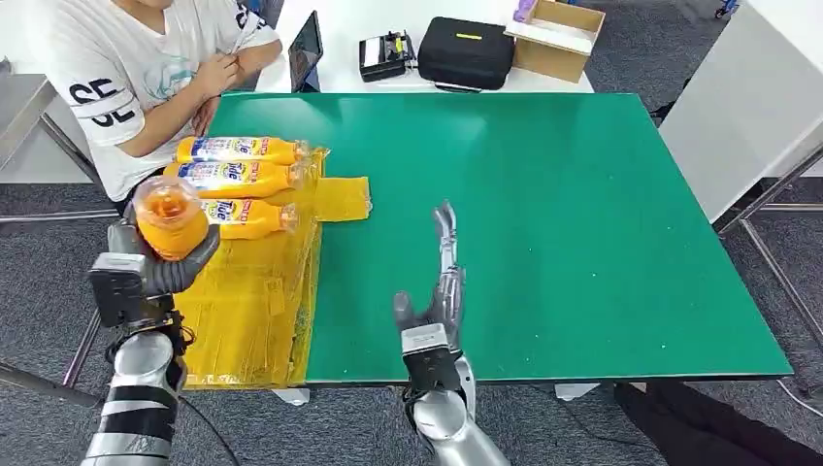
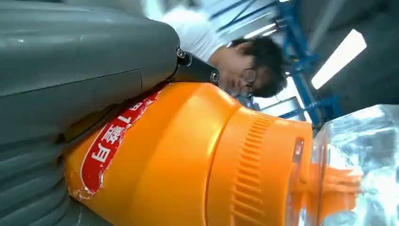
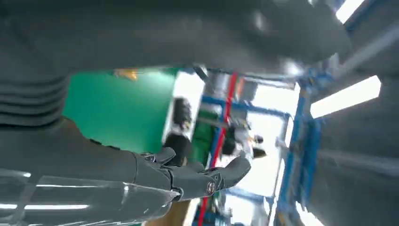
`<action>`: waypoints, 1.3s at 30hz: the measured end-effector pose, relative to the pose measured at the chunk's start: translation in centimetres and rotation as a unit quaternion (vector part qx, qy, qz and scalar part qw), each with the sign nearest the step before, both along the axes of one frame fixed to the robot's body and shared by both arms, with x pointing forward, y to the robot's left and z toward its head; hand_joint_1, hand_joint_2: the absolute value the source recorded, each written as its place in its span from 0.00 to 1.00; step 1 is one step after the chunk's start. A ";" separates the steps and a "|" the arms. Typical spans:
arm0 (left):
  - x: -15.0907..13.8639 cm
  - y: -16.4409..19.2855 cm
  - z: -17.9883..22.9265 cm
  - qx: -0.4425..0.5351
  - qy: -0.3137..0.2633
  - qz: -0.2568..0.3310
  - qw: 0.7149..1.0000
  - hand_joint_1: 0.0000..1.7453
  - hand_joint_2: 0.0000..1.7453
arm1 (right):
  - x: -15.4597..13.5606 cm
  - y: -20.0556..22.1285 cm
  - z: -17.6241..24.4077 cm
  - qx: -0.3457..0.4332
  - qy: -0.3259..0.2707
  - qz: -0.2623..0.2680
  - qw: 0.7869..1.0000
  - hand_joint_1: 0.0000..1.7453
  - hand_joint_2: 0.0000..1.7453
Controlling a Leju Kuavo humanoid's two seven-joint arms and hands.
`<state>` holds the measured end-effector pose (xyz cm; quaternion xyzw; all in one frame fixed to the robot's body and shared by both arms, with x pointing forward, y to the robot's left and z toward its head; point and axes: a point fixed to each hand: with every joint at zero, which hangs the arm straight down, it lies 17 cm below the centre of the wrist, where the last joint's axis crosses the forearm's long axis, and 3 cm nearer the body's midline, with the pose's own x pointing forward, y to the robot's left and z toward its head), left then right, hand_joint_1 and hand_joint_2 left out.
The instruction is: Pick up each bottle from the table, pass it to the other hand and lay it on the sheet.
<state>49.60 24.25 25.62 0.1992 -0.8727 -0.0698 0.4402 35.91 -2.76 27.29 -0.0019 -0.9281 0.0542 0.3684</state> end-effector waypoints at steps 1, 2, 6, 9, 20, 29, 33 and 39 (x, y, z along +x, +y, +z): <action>0.3 -0.5 0.0 0.058 0.003 0.017 0.998 1.00 1.00 | -0.1 -0.5 0.5 0.011 -0.004 -0.007 1.000 0.00 0.00; 0.8 -1.3 -0.5 0.139 0.009 0.033 0.990 1.00 1.00 | -0.1 -1.4 1.2 0.024 -0.009 -0.016 1.000 0.00 0.00; 2.5 -2.9 -4.5 0.284 0.052 0.039 0.957 1.00 1.00 | -0.3 -3.0 2.6 0.048 -0.020 -0.031 0.998 0.00 0.00; 3.2 -3.0 -7.7 0.326 0.083 0.033 0.941 1.00 1.00 | -0.4 -3.4 2.9 0.052 -0.023 -0.034 0.998 0.00 0.00; 2.3 -2.6 -18.2 0.370 0.208 -0.034 0.905 1.00 1.00 | -0.3 -3.1 2.5 0.052 -0.011 -0.014 0.998 0.00 1.00; 2.8 -2.1 -20.4 0.391 0.244 -0.047 0.886 1.00 1.00 | -0.1 -2.6 1.8 0.045 0.000 -0.002 0.999 0.00 1.00; 2.8 -2.3 -20.7 0.391 0.248 -0.054 0.885 1.00 1.00 | -0.1 -2.4 1.6 0.044 0.002 0.001 0.999 0.00 1.00; 1.8 -3.6 -21.6 0.384 0.256 -0.116 0.880 0.02 1.00 | 0.1 -1.8 1.0 0.040 0.014 0.018 0.999 0.00 1.00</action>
